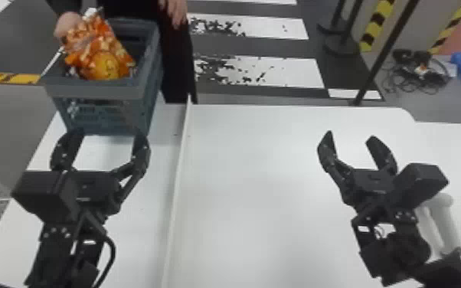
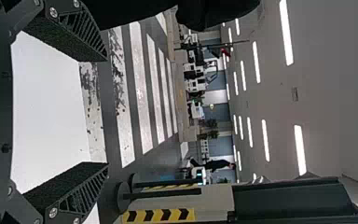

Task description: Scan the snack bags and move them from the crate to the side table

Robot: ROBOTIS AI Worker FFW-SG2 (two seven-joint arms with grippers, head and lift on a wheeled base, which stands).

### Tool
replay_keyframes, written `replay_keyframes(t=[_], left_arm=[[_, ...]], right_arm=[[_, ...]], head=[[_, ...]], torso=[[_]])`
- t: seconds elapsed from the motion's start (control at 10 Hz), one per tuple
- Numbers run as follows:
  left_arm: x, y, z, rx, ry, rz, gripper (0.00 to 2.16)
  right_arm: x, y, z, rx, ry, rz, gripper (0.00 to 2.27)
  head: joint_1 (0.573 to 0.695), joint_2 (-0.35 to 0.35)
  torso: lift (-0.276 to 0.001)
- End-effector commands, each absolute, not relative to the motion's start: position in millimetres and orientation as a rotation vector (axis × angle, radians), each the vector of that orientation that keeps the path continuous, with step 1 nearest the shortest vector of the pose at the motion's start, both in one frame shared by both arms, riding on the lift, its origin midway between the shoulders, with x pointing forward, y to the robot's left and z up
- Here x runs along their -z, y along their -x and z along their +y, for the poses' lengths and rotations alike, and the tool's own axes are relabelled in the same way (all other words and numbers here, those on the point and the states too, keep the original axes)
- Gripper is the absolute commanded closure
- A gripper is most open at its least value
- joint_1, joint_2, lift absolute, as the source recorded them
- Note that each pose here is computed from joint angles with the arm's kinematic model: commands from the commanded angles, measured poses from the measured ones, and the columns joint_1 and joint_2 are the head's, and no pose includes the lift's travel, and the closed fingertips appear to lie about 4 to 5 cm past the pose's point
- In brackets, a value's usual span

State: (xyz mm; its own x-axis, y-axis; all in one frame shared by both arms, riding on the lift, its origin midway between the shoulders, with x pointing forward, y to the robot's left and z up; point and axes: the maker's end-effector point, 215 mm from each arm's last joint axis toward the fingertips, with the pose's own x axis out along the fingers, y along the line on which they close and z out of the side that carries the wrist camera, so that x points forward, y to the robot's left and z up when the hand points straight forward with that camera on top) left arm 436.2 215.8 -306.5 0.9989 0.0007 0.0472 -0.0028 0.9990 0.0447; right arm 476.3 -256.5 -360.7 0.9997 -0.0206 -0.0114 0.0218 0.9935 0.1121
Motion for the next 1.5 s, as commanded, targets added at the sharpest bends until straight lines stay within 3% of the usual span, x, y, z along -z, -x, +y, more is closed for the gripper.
replay_keyframes(t=[0.0, 1.0, 1.4], left_arm=[[303, -435, 221, -0.008, -0.037, -0.058, 0.14], [289, -430, 254, -0.044, -0.003, -0.077, 0.13], [335, -432, 275, -0.082, 0.025, 0.182, 0.13]], right_arm=[[362, -476, -258, 0.024, -0.109, 0.013, 0.14], [380, -476, -260, 0.026, -0.097, 0.070, 0.14], [388, -475, -261, 0.029, -0.113, 0.095, 0.14]], head=[[0.695, -0.050], [0.695, -0.026], [0.695, 0.014]], torso=[[-0.087], [-0.087], [-0.087]])
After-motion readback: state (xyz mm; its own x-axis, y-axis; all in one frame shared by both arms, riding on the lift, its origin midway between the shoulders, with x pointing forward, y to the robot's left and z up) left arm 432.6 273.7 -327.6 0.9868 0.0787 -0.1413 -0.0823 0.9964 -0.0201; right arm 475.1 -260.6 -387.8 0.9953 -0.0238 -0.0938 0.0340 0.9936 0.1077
